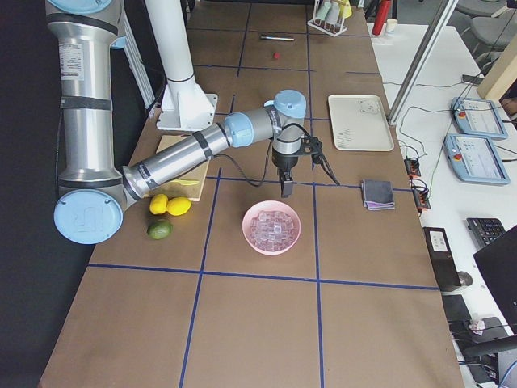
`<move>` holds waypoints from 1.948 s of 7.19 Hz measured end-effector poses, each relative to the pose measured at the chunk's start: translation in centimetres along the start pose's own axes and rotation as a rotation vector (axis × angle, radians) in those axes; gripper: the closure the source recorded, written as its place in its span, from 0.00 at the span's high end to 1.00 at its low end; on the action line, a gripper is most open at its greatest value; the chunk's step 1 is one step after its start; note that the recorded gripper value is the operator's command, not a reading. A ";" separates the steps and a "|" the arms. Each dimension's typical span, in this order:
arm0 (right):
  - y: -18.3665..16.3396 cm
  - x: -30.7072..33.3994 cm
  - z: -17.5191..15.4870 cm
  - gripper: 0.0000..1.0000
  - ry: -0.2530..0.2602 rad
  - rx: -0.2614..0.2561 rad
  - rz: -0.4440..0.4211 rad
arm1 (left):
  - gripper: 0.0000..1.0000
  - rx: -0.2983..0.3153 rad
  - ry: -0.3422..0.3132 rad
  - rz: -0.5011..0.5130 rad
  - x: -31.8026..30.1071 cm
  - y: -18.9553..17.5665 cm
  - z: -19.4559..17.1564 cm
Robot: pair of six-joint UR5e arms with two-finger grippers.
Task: Mash ice and strawberries in cup
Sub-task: 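Move the right gripper back to the pink bowl of ice, then lower the right gripper into the bowl and grasp another ice cube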
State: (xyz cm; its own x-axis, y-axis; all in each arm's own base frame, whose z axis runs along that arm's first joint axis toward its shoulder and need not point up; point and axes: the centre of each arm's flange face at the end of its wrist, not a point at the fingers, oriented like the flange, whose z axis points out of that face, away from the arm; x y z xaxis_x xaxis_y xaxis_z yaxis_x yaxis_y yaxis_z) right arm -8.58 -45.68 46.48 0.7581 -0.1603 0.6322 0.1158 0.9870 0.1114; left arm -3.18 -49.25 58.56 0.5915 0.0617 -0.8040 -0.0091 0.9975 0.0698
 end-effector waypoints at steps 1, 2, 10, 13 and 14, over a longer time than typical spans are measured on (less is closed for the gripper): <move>0.4 2.2 2.6 0.98 0.001 0.001 -0.016 | 1.00 0.000 0.001 0.000 0.0 0.0 0.0; 0.9 4.4 5.2 0.97 0.000 0.010 -0.030 | 1.00 0.001 0.001 0.000 0.1 0.0 0.0; 2.0 6.7 12.8 0.81 -0.002 -0.080 -0.042 | 1.00 0.003 0.002 0.003 0.2 -0.3 -0.1; 2.2 6.3 13.9 0.66 0.010 -0.100 -0.053 | 1.00 0.005 0.002 0.006 0.4 -0.6 -0.2; 2.3 6.4 14.1 0.66 0.012 -0.104 -0.052 | 1.00 0.006 0.002 0.007 0.4 -0.6 -0.3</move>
State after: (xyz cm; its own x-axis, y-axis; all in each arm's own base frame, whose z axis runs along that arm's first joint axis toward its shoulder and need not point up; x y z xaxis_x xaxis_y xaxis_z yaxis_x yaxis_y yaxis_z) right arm -12.52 -44.63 61.57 0.7569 -0.2115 0.6184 0.2203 0.9734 0.0632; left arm -3.14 -49.85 57.99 0.5901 0.0685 -0.8044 -0.0085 0.9969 0.0786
